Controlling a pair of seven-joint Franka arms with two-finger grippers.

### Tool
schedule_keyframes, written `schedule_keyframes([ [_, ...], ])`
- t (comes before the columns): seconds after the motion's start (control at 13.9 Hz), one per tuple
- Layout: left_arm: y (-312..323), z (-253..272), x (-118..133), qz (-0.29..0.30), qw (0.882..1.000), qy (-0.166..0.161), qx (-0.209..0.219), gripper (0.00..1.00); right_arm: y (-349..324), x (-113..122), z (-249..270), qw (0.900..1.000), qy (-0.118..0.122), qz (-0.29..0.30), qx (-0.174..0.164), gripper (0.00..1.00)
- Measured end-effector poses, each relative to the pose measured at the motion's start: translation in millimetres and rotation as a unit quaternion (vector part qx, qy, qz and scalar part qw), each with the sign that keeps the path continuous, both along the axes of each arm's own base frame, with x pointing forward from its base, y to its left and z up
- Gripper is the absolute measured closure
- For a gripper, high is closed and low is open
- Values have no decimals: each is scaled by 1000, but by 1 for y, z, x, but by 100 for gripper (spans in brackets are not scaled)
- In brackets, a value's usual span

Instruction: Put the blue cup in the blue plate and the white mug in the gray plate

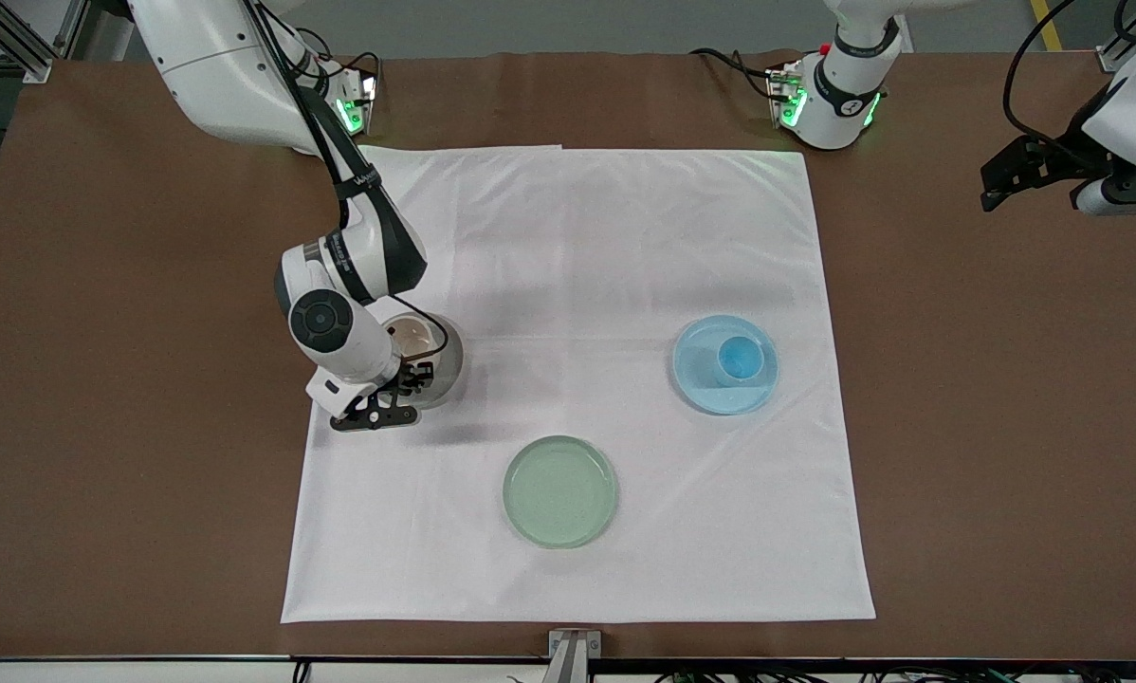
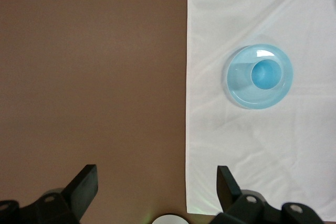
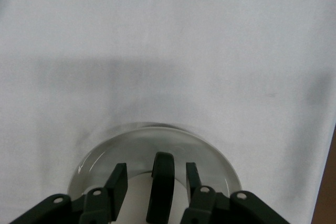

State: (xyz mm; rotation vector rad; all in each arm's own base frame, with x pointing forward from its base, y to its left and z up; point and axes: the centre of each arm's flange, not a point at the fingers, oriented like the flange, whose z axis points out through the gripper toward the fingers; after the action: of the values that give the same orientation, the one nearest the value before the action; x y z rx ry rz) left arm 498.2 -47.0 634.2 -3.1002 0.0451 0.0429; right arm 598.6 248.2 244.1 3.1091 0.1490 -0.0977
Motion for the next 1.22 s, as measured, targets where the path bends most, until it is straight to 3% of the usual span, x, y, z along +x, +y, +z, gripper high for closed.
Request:
schedule_keyframes([
  [0.14,-1,1,0,0,1000,-1,-3,0,-6,-2,30,999,29,-5,-12,20],
  [0.29,-1,2,0,-1,1000,-4,-4,0,-28,-8,95,998,52,-20,-21,1],
  [0.43,-3,4,0,-2,1000,-7,-7,0,-77,-20,174,997,67,-45,-19,0],
  [0.58,-4,5,0,-2,1000,-8,-8,0,-139,-38,238,996,67,-55,-6,0],
  [0.86,-4,6,0,-2,1000,-11,-9,0,-235,-58,278,997,51,-53,16,0],
  [1.01,-4,11,0,-2,1000,-16,-9,0,-264,-57,288,997,35,-60,21,0],
  [1.22,-4,14,1,-2,1000,-19,-9,0,-267,-48,328,998,-10,-60,22,0],
])
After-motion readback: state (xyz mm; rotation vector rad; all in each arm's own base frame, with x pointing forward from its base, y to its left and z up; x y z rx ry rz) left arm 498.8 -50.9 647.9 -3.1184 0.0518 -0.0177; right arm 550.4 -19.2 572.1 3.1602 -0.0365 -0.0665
